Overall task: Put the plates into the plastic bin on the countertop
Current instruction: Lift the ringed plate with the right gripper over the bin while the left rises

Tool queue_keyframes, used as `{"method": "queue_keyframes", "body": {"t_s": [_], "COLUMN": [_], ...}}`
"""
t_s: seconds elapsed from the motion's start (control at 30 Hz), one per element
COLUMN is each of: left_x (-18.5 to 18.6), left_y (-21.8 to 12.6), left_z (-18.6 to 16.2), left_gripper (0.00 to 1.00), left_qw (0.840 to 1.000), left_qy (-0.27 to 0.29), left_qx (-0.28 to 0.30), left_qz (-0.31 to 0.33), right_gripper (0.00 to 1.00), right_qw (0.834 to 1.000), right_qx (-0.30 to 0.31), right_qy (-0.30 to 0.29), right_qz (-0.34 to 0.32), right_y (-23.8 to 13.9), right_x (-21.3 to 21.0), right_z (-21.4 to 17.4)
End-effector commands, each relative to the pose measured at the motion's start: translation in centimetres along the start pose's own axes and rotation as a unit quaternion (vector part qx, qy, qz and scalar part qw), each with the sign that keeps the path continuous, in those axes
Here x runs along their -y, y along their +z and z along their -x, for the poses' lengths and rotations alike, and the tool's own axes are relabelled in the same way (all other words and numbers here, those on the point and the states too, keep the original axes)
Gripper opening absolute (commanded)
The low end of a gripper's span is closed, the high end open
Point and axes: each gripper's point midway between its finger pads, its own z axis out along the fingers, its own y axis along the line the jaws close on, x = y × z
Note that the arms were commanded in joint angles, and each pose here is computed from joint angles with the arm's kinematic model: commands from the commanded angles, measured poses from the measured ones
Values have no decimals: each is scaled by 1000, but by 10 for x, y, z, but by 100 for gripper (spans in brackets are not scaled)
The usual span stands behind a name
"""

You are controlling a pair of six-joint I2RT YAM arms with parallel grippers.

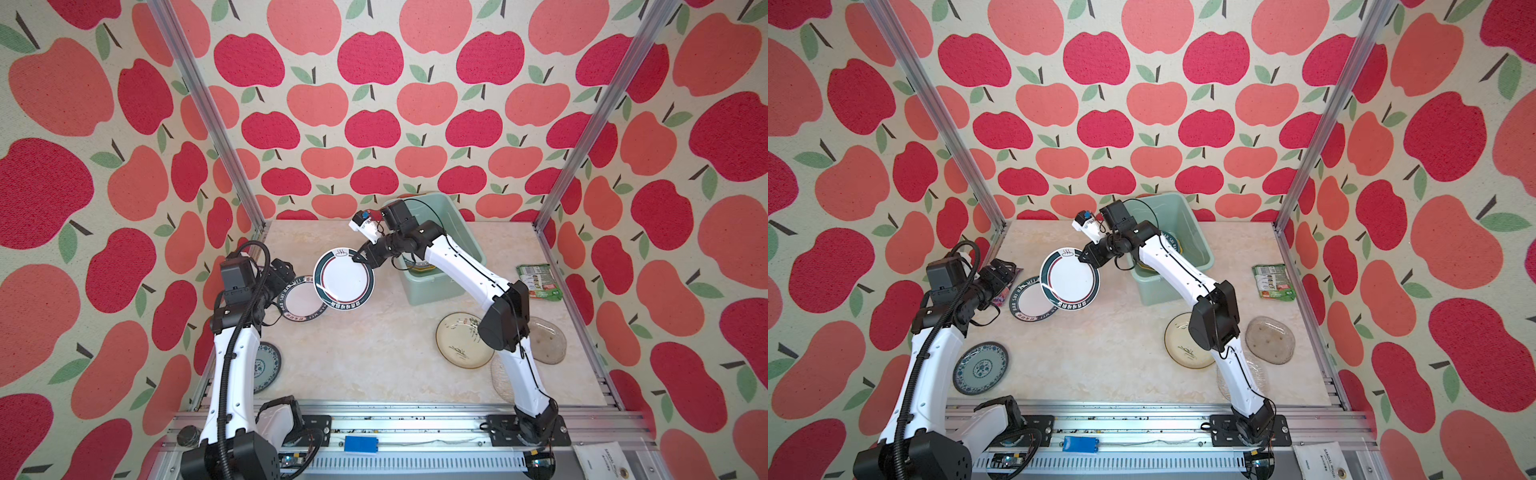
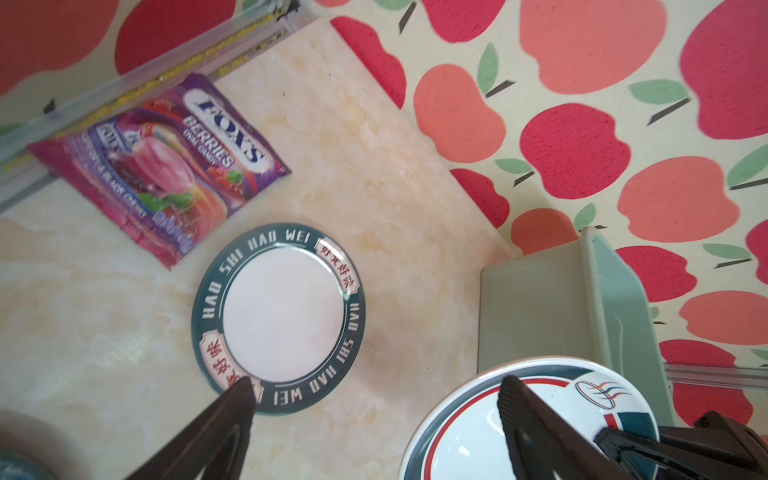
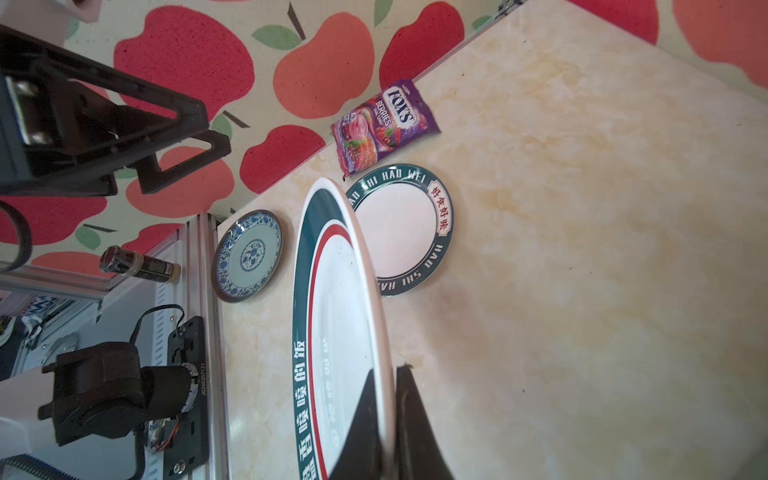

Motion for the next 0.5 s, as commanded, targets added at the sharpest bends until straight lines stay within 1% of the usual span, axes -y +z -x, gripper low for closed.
{"method": "queue_keyframes", "body": {"t_s": [0.0,0.03,0.1,0.27,0.33,0.47], "left_x": [46,56,72,113,129,166], "left_y": [-1,1,7,30,43,74], "left_z": [55,62,73,83,82,75], "left_gripper": [96,98,99,99,99,99], "left_qw": [994,992,988,979,976,968], "left_qy": [56,68,92,131,141,165], "left_qx": [76,82,92,105,104,93], "left_qz": [-59,-69,-80,-117,-133,-167], "right_gripper": [0,0,0,0,0,0], "right_qw": [997,995,992,979,971,946], "right_qx": [74,89,113,170,196,251], "right_qy": [0,5,16,45,63,115], "right_qz": [-32,-40,-57,-105,-125,-171], "right_y": [-54,-63,-79,-118,-134,-172], "right_x": [4,9,19,48,63,100], "right_z": [49,57,68,91,99,112]}}
